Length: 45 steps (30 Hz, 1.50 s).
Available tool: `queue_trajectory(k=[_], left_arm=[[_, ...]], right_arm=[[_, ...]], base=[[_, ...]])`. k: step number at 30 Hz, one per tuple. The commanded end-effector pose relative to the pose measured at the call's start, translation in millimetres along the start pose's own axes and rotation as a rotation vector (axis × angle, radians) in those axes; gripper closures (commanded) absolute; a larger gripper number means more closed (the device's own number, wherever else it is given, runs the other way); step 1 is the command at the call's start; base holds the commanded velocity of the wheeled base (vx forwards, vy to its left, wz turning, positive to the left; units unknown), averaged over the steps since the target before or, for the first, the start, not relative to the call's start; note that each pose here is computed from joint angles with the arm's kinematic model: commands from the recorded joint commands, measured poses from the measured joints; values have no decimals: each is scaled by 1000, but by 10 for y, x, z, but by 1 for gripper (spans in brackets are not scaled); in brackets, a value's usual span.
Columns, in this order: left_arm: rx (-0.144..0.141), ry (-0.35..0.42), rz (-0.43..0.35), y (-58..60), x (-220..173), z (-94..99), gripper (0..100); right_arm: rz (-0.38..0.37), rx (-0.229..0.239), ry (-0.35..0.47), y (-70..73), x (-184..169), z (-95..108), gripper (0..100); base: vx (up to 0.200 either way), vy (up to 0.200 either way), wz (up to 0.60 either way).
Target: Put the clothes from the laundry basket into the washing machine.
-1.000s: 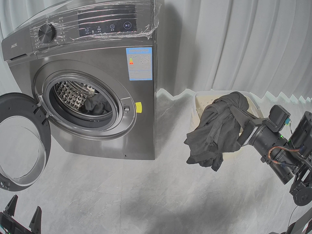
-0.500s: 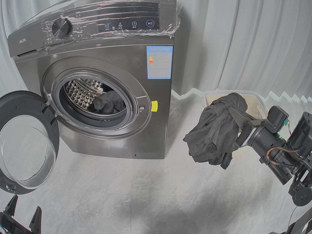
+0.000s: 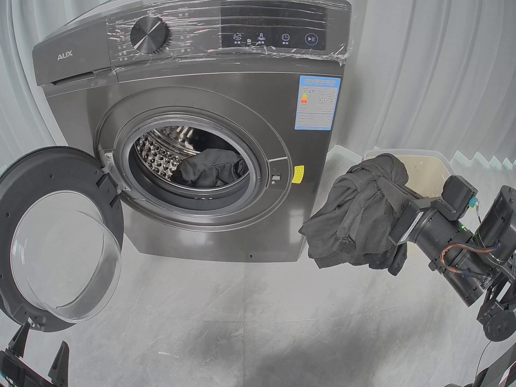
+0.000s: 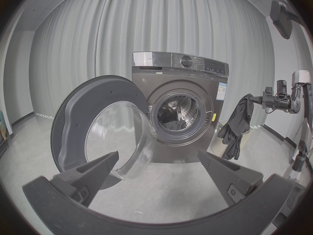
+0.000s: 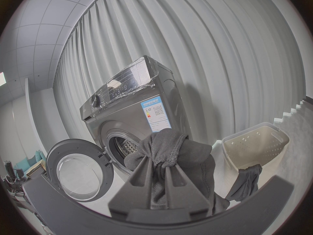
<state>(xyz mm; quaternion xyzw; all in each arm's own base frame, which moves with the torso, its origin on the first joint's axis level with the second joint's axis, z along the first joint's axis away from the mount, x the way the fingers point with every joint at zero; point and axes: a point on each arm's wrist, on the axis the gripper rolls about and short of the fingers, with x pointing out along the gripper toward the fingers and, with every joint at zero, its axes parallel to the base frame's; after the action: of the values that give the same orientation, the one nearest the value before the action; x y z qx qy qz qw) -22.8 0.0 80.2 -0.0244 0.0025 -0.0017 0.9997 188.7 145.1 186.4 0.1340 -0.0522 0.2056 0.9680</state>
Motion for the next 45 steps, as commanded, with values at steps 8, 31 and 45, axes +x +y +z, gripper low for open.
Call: queue_trajectory(k=[8,31,45], left_arm=[[0,-2,0,2,-2,-45,0],[0,-2,0,2,-2,-45,0],[15,-5,0,2,-1,-44,0]], right_arm=[[0,-1,4,1,1,-10,100],[0,-1,8,0,3,-21,100],[45,-5,46,107,0,-115,100]], base=[[-75,0,0],[0,148,0],[0,57,0]])
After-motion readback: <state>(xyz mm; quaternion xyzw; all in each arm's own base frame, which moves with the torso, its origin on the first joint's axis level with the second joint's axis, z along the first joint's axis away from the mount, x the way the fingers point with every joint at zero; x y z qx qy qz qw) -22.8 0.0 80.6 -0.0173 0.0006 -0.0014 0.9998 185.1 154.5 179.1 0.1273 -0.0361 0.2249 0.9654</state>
